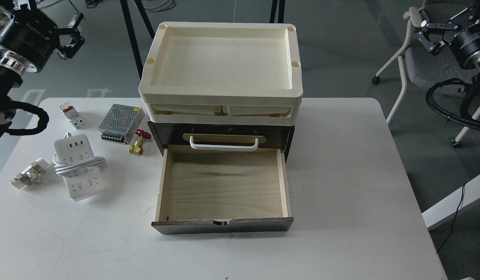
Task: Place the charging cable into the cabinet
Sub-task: 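Move the left gripper down toward the white power strip on the table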
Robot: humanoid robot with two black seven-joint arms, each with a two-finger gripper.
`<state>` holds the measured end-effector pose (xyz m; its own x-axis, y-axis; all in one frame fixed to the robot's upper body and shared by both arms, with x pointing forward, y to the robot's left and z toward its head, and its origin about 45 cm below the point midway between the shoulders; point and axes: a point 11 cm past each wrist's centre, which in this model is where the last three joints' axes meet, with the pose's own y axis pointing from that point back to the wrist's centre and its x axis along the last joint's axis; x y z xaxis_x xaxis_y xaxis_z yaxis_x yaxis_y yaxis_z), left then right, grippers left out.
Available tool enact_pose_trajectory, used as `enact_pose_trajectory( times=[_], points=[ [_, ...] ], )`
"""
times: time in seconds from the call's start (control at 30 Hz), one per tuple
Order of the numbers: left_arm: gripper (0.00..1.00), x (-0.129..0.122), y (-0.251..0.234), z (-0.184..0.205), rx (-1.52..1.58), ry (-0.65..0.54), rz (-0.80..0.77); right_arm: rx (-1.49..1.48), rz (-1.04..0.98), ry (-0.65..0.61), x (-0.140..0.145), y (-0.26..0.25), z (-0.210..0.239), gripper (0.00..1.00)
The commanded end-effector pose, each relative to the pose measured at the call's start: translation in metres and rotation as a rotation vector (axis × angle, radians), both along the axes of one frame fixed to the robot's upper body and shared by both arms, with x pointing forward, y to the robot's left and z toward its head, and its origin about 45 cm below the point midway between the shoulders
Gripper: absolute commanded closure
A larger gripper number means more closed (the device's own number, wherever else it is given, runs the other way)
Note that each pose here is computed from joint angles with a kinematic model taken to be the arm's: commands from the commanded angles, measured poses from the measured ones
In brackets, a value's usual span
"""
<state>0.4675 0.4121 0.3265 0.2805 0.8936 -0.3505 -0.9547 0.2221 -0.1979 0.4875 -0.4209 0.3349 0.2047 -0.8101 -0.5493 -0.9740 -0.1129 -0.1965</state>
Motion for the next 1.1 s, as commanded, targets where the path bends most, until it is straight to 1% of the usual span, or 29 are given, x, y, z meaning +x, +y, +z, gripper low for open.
enact_pose_trajectory(
  times=[0.0,0.07,0.13,0.2,0.27,0.4,0.47,0.53,0.57,0.6,0.7,0.8,0.87,0.93,1.07],
  points=[
    [0.0,0.007,-0.01,0.0,-0.053,-0.017,0.003,0.019,-0.007,-0.014,0.0,-0.002,0.004,0.0],
    [0.0,0.011,-0.016,-0.003,-0.078,-0.016,0.001,0.025,-0.02,-0.015,-0.002,-0.006,0.003,0.0],
    [0.0,0.009,-0.007,-0.001,-0.082,-0.019,0.022,0.035,-0.029,-0.009,-0.004,-0.01,-0.003,0.0],
    [0.0,0.0,0.026,-0.003,-0.15,-0.047,0.125,0.044,-0.036,-0.007,-0.006,-0.012,-0.005,0.0],
    [0.0,-0.005,0.044,-0.012,-0.249,-0.079,0.215,0.047,-0.038,-0.008,-0.006,-0.013,-0.005,0.0],
    [0.0,0.005,0.021,-0.025,-0.35,-0.093,0.22,0.047,-0.038,-0.008,-0.006,-0.013,-0.005,0.0],
    [0.0,0.004,0.025,-0.021,-0.401,-0.127,0.244,0.047,-0.038,-0.008,-0.006,-0.013,-0.005,0.0],
    [0.0,-0.003,0.025,-0.025,-0.451,-0.137,0.24,0.044,-0.042,-0.01,-0.007,-0.016,-0.004,0.0],
    [0.0,-0.006,0.02,-0.021,-0.469,-0.146,0.211,0.04,-0.047,-0.01,-0.008,-0.019,-0.003,0.0],
    [0.0,-0.011,0.02,-0.01,-0.471,-0.168,0.183,0.037,-0.051,-0.011,-0.009,-0.021,-0.002,0.0],
    [0.0,-0.034,0.024,0.026,-0.404,-0.207,0.083,0.033,-0.062,-0.005,-0.012,-0.027,-0.005,0.0],
    [0.0,-0.055,0.018,0.044,-0.231,-0.208,-0.012,0.028,-0.074,-0.006,-0.014,-0.033,-0.004,0.0],
    [0.0,-0.068,0.017,0.058,-0.043,-0.215,-0.067,0.028,-0.078,-0.001,-0.015,-0.034,-0.006,0.0],
    [0.0,-0.082,0.005,0.07,0.193,-0.223,-0.157,0.03,-0.081,0.002,-0.016,-0.035,-0.008,0.0],
    [0.0,-0.116,-0.035,0.069,0.662,-0.232,-0.385,0.032,-0.085,0.008,-0.018,-0.037,-0.012,0.0]
  ],
)
